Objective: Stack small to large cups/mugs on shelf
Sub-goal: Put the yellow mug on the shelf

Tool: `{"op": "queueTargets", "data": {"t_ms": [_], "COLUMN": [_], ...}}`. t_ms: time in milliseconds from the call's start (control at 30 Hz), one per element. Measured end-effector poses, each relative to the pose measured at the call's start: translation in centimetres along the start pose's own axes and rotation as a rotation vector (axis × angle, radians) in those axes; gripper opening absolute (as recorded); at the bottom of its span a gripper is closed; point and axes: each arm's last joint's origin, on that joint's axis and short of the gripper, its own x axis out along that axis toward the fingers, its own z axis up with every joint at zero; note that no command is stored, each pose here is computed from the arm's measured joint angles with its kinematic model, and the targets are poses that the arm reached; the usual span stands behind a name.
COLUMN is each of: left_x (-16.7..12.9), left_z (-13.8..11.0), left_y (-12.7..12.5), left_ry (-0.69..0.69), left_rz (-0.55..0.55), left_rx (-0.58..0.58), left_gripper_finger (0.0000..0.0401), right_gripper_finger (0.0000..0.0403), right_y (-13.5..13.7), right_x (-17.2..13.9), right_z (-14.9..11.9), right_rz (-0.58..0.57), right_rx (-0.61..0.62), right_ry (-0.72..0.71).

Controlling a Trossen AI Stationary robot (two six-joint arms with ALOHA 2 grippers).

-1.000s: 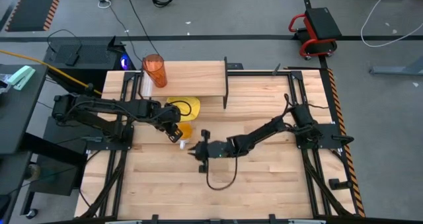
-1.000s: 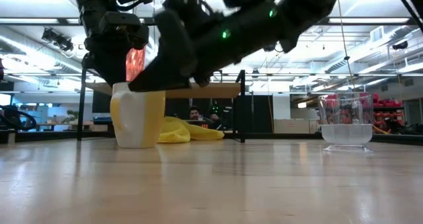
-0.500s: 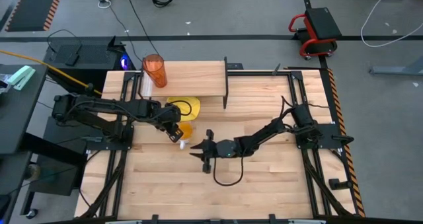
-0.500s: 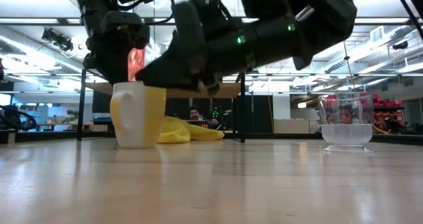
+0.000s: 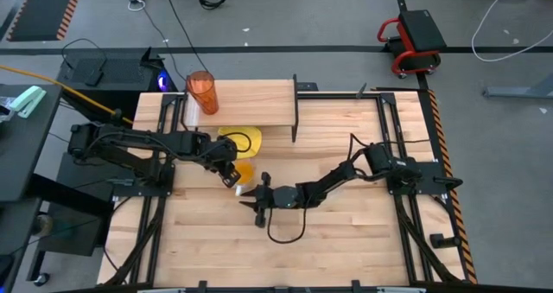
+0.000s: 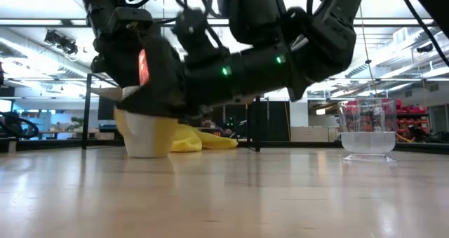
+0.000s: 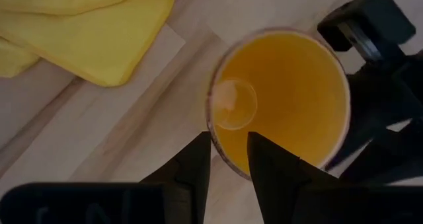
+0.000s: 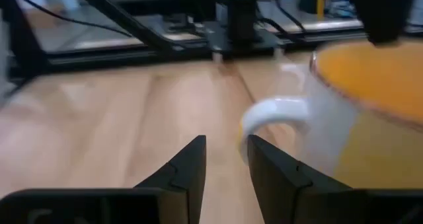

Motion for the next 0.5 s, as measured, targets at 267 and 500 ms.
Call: {"op": "queueTargets", "data": {"t_ms": [267, 500], "left_x": [0.01, 0.01], "left_z": [0.02, 0.03], "left_y": [-0.04, -0.04], "left_ry": [0.0, -0.001], "left_rz": [-0.005, -0.006], "left_rx": [0.0, -0.008], "left_gripper_finger": [0.0108, 0.0107], "right_gripper_finger": [0.0119, 0.0119], "right_y": [-0.76, -0.67], "right_x": [0.22, 0.22], "right_z": [-0.26, 0.19], "right_rz": [-0.066, -0.056], "right_rx": [0.018, 0.031], "right_ry": [0.025, -0.019]}}
